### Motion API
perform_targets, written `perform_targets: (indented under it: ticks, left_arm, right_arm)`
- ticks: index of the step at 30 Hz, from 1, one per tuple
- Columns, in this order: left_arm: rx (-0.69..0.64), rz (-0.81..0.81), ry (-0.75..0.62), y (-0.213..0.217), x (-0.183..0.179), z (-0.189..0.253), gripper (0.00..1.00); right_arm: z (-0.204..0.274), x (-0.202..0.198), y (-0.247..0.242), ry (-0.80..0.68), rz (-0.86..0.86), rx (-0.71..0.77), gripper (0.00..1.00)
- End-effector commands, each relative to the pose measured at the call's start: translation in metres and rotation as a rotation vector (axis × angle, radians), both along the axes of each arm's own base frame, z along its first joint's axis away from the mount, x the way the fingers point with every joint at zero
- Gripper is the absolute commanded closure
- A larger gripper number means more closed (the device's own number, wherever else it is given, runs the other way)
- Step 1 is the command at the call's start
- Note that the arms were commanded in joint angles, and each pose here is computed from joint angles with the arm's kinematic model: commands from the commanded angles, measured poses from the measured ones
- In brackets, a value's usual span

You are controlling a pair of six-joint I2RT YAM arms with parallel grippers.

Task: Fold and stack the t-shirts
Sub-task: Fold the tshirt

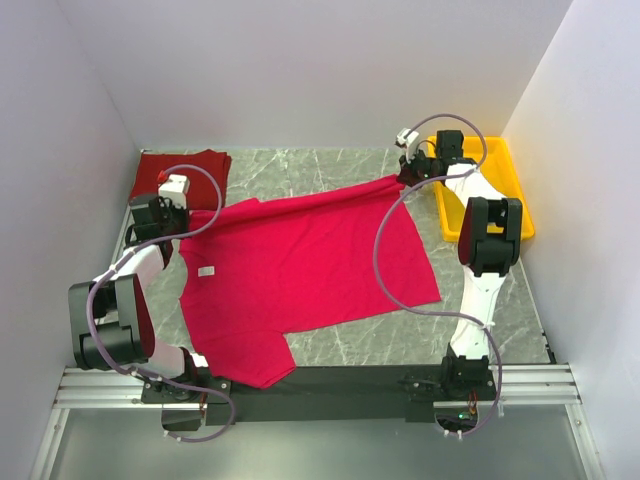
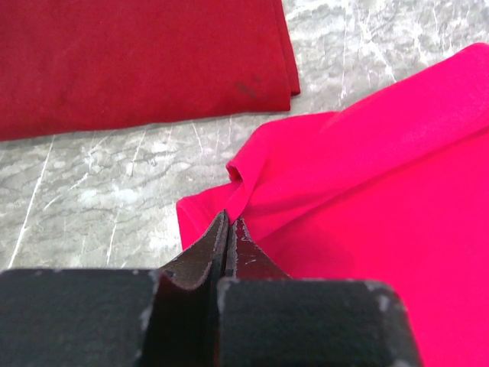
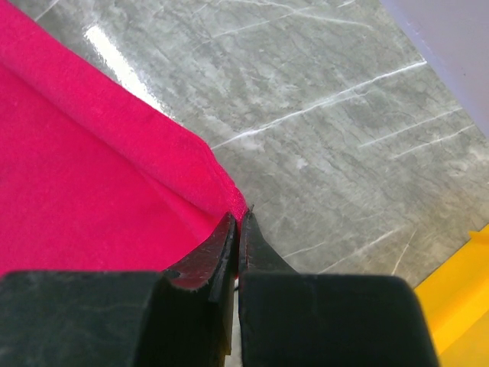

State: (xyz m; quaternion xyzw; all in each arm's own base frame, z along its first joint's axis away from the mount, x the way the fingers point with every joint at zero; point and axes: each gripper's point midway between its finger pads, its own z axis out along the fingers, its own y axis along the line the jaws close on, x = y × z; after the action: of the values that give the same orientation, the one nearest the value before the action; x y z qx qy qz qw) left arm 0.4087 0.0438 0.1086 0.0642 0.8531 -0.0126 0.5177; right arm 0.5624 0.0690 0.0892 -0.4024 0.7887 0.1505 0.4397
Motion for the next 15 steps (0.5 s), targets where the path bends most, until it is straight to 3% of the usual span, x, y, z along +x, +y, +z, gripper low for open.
perform_targets:
  ticks: [1, 15]
  left_arm:
    - [0.030, -0.016, -0.024, 0.0024, -0.0021, 0.0086, 0.99]
    - [0.050, -0.008, -0.018, 0.0046, -0.0086, 0.0091, 0.99]
  right_arm:
    - [0.0354, -0.0012, -0.0047, -0.092, 0.029, -0.032, 1.00]
    - [0.0294, -0.0077, -0.0100, -0.109, 0.046, -0.086, 0.97]
